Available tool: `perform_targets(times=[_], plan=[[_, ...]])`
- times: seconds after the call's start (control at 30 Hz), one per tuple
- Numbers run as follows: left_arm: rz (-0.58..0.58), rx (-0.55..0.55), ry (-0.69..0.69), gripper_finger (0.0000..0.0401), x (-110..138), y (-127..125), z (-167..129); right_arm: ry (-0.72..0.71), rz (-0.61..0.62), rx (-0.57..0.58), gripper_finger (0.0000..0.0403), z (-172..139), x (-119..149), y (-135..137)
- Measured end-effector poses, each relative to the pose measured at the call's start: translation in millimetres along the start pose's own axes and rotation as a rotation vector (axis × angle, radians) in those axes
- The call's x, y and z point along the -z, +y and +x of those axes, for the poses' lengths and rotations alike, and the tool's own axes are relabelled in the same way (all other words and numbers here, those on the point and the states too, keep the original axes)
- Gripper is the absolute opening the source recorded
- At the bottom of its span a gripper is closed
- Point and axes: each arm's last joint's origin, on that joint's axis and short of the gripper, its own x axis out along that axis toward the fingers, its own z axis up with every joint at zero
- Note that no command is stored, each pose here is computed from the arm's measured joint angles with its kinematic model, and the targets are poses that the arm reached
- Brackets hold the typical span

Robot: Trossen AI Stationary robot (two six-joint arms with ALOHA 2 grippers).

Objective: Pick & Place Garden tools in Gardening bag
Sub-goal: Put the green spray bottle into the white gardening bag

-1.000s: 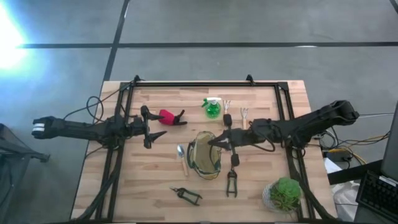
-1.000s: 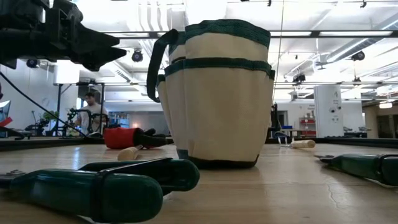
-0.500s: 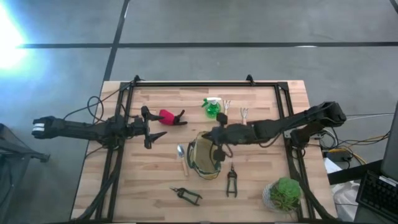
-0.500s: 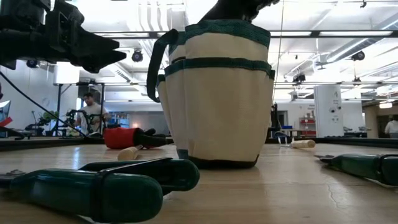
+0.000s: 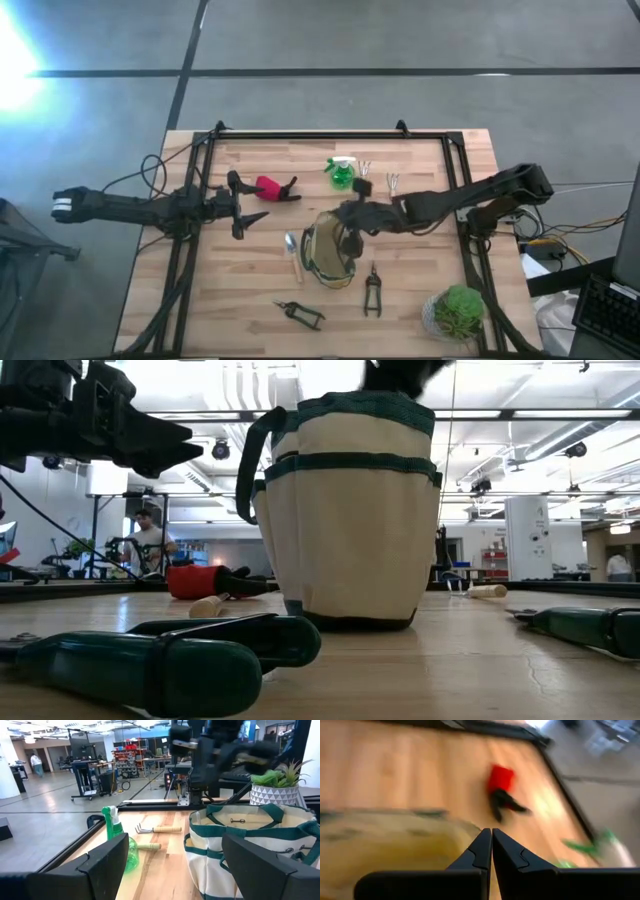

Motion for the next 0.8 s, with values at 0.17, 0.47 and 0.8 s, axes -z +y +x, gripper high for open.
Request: perform_targets(times=[0.17,0.47,0.8], plan=[[0.002,0.001,0.012,0.0321,1,0,0,0.044,0.043,0.092,0.0008,-12,21,-13],[0.003,0.001,0.019,0.0321,2,0,0,0.05,0.244,0.183,0.0008,-30,58,-48],[0.003,0.001,0.02,0.0321,2,0,0,0.09,0.577,0.304,0.0008,-27,93,-81]])
